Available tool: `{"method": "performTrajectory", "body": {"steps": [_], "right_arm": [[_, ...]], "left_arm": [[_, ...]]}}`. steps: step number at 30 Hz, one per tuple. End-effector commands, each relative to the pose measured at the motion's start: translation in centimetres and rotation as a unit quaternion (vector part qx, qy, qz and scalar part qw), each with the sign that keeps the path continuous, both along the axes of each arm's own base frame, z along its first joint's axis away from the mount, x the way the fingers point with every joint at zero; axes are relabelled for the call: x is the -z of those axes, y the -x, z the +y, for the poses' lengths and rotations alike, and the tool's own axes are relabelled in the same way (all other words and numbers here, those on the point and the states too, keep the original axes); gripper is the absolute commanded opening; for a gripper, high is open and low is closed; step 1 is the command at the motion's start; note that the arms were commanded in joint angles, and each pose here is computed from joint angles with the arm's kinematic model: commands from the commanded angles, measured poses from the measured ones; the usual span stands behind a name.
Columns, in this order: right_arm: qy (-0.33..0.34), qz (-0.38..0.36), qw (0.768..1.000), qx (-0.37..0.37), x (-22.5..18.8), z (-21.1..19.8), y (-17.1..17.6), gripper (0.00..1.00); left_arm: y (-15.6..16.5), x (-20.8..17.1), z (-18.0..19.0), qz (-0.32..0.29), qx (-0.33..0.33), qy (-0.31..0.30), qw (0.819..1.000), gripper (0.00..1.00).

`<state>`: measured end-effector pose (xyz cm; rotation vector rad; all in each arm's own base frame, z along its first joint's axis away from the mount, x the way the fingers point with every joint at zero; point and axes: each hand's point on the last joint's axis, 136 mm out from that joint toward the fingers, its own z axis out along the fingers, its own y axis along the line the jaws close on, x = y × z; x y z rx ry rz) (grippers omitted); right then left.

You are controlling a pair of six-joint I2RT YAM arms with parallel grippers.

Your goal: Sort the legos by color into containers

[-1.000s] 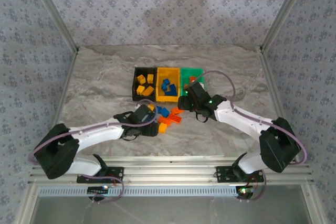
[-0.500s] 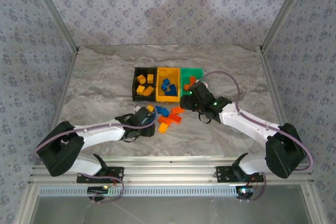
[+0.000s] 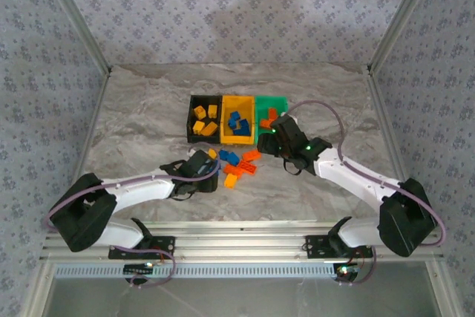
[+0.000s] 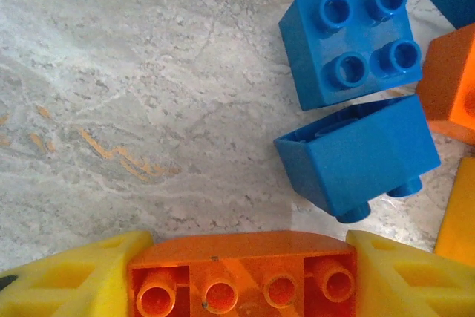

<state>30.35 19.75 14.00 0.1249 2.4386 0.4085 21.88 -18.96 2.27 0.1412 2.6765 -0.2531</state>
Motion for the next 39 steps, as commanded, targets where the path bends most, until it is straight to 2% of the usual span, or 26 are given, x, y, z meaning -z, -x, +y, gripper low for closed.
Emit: {"method": "performTrajectory", "body": {"steps": [1,8,12,20,29,39], "right_arm": [[-0.009,-0.007,1.000,0.019,-0.3,-0.8,0.0,0.75],[-0.016,-0.007,0.999,0.036,-0.3,-1.8,0.2,0.75],[-0.015,-0.004,0.998,0.057,0.0,-3.3,0.8,0.75],[-0.025,0.003,0.995,0.094,0.9,-6.3,2.6,0.76],[-0.023,0.017,0.994,0.108,1.5,-8.2,4.4,0.76],[-0.029,0.021,0.993,0.116,2.0,-8.6,4.5,0.76]], "left_arm": [[1.5,0.0,1.3,0.023,0.002,-0.023,0.999,0.60],[1.1,-5.2,0.3,-0.018,0.016,0.007,1.000,0.57],[-0.6,-9.3,-2.3,-0.050,0.041,0.032,0.997,0.57],[-8.1,-15.2,-11.2,-0.118,0.093,0.066,0.986,0.57],[-16.3,-15.2,-19.4,-0.123,0.119,0.075,0.982,0.57],[-20.9,-13.5,-23.8,-0.107,0.110,0.087,0.984,0.60]]}}
